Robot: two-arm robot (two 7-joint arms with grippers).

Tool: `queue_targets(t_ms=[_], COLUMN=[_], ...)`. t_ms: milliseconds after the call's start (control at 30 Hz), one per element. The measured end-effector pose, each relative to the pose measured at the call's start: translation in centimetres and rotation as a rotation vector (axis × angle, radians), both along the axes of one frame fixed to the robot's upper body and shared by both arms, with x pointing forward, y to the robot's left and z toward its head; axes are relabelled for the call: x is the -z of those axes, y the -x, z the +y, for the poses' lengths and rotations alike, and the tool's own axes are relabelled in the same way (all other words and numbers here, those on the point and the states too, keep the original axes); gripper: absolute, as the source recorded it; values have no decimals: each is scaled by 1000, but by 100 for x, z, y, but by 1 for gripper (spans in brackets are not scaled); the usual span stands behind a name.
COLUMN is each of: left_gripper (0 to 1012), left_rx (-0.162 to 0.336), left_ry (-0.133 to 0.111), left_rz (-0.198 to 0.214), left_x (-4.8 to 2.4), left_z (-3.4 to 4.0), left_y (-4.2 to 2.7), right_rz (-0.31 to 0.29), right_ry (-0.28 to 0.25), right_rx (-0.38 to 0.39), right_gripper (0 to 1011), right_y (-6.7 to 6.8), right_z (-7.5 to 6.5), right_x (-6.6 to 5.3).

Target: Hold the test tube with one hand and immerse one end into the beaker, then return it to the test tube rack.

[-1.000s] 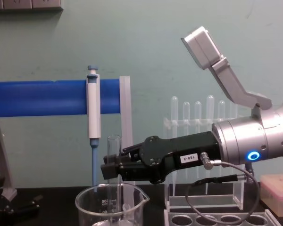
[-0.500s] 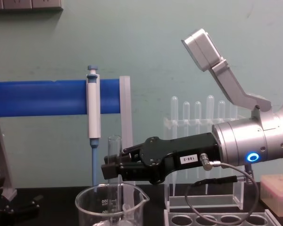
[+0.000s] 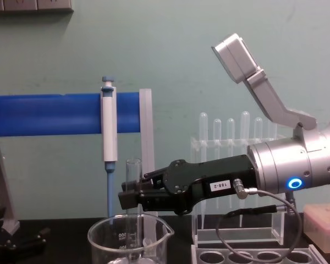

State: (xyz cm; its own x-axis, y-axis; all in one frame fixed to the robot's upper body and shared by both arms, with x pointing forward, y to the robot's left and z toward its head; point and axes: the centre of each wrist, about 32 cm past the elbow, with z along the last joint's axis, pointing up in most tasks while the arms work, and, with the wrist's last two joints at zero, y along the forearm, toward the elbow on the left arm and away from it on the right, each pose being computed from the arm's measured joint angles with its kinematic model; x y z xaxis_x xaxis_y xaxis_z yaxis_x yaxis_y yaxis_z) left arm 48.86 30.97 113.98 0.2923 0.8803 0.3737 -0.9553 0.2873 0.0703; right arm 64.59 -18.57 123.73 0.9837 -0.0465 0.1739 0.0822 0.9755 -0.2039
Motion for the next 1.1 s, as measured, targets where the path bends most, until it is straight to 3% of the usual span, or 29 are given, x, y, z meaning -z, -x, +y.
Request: queue_targets(t_ms=[1100], left_gripper=[1000], left_rx=[0], left_ry=[0], left_rz=[0], left_x=[0], left_z=[0], left_y=[0], right_rz=[-1], right_ry=[1], right_rx=[-1], right_gripper=[226], right_y=[-1], right_z=[3], right_x=[-6])
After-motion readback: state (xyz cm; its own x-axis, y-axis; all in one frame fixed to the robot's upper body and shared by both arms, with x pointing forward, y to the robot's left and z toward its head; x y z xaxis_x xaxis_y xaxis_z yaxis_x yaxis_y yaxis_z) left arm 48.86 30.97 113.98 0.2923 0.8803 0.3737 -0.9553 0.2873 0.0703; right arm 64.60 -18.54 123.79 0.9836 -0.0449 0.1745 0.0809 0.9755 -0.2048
